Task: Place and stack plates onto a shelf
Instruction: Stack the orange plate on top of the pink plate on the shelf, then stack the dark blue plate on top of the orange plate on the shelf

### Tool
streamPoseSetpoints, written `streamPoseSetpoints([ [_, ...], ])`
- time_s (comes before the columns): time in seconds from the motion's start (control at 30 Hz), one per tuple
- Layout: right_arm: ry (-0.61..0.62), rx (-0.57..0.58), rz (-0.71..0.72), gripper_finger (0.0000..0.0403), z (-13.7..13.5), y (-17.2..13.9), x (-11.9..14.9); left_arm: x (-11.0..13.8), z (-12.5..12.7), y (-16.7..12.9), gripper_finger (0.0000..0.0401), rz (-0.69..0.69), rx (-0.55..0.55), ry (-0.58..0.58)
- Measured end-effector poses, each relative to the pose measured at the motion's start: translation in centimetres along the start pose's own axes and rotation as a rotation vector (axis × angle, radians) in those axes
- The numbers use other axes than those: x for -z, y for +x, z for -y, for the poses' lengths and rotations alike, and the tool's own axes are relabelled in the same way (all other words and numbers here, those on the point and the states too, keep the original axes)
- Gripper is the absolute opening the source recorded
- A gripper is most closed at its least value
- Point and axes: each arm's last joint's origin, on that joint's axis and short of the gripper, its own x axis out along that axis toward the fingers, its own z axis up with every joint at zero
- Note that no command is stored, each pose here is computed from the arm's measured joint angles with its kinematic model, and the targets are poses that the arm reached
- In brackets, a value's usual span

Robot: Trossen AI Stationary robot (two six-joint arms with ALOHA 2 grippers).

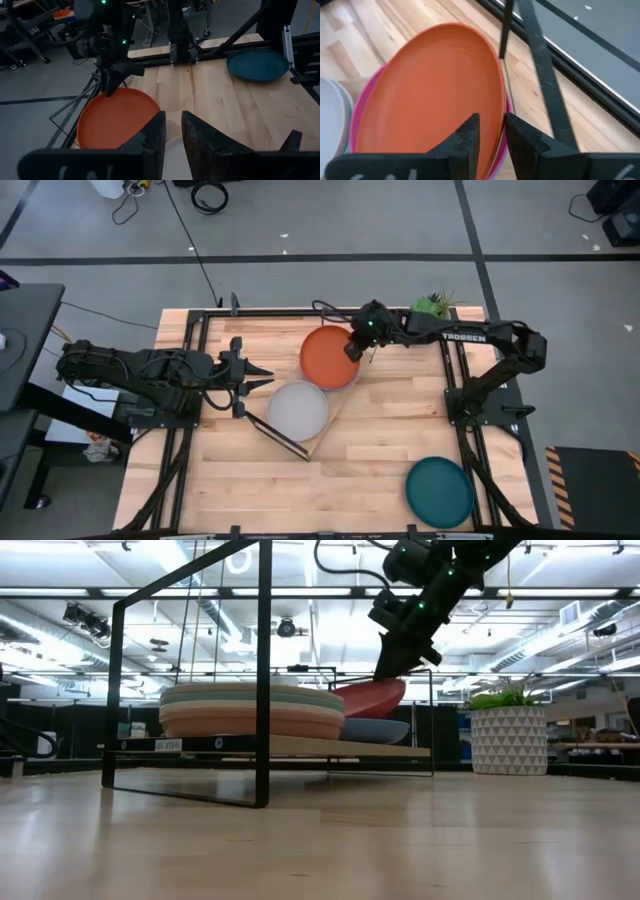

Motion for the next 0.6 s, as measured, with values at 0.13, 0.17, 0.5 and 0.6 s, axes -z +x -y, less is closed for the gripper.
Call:
streamPoseSetpoints([
  [0.13,-0.035,0.017,0.019,0.0099,-0.8,-0.6,-0.2,0.0,0.0,0.0,0.0068,0.001,0.0,-0.003],
  [0.17,-0.045,0.032,0.032,0.0099,-1.0,-0.8,-0.4,0.0,0.0,0.0,0.0068,0.001,0.0,-0.006],
  [0.5,-0.142,0.045,0.095,0.0101,-3.0,-3.1,-2.4,0.0,0.0,0.0,0.0068,-0.004,0.0,-0.005],
  [0.6,-0.224,-0.002,0.099,0.0101,-4.4,-3.4,-2.0,0.1,0.0,0.0,0.0068,-0.007,0.0,-0.004],
])
